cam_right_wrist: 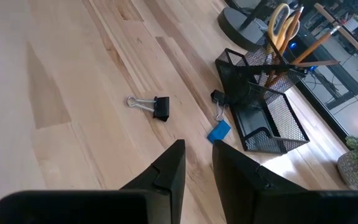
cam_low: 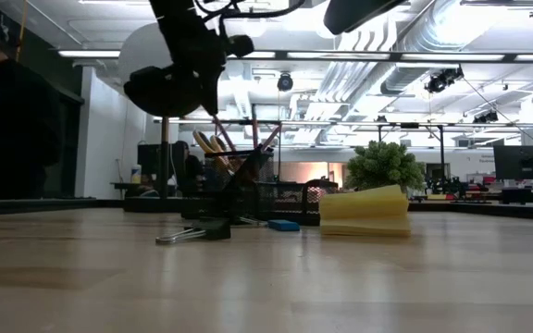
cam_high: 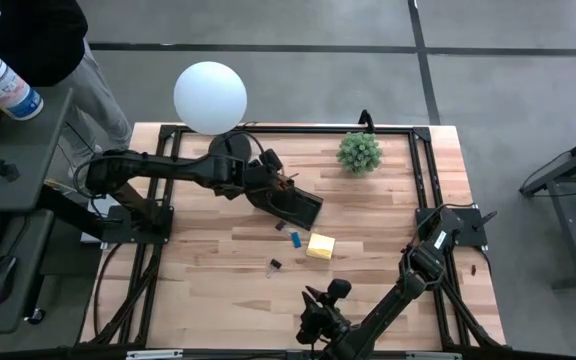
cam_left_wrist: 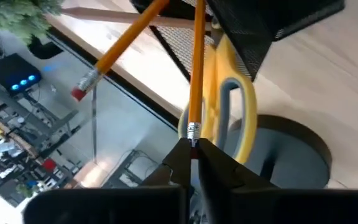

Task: Pick and place office supplies into organizer
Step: Put the yellow pencil into the black organizer, then put the yellow sticky notes into the black organizer

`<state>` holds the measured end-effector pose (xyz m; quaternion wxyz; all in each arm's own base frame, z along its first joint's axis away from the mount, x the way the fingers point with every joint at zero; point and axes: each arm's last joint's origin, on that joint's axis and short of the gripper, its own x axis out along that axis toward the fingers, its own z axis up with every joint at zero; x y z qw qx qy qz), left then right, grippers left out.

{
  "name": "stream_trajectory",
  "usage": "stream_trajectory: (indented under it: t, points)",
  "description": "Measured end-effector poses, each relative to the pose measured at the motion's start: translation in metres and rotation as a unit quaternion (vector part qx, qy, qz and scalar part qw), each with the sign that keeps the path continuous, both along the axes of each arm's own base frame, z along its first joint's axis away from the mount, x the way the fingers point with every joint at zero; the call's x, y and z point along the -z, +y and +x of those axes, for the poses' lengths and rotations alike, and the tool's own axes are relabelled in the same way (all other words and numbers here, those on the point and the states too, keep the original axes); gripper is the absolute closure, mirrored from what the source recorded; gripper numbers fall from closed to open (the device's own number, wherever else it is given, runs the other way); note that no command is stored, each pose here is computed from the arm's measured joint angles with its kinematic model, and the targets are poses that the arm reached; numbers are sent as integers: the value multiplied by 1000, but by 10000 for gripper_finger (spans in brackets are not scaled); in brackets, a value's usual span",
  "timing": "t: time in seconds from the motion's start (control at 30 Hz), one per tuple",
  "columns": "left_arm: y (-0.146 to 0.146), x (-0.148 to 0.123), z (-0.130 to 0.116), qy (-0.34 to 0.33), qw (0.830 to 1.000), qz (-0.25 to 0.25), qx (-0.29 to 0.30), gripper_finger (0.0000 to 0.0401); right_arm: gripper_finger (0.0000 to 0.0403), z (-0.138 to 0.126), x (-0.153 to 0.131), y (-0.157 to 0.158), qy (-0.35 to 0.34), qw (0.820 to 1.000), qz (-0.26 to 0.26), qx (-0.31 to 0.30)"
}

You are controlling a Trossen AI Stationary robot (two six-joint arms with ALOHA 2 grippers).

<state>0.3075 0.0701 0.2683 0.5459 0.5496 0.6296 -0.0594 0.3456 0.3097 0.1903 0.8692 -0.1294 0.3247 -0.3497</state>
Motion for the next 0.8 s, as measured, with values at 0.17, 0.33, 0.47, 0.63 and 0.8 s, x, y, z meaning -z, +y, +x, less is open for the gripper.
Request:
stream_trajectory:
  t: [0.17,0.33,0.47,0.63,0.8]
  points:
    - [1,1,1,-9,1000,-16,5,370,325,0,0,0,0,1000,0,0]
    - [10,0,1,-36,999,-25,-20,337,325,0,0,0,-2,1000,2,0]
    - [17,-1,-1,-41,998,-9,-47,312,325,0,0,0,-3,1000,3,0]
    - [21,-4,-3,-49,992,60,-99,290,325,0,0,0,-2,1000,2,0]
    - [15,-9,-13,-102,979,36,-170,286,325,1,0,-1,-5,1000,-8,-2]
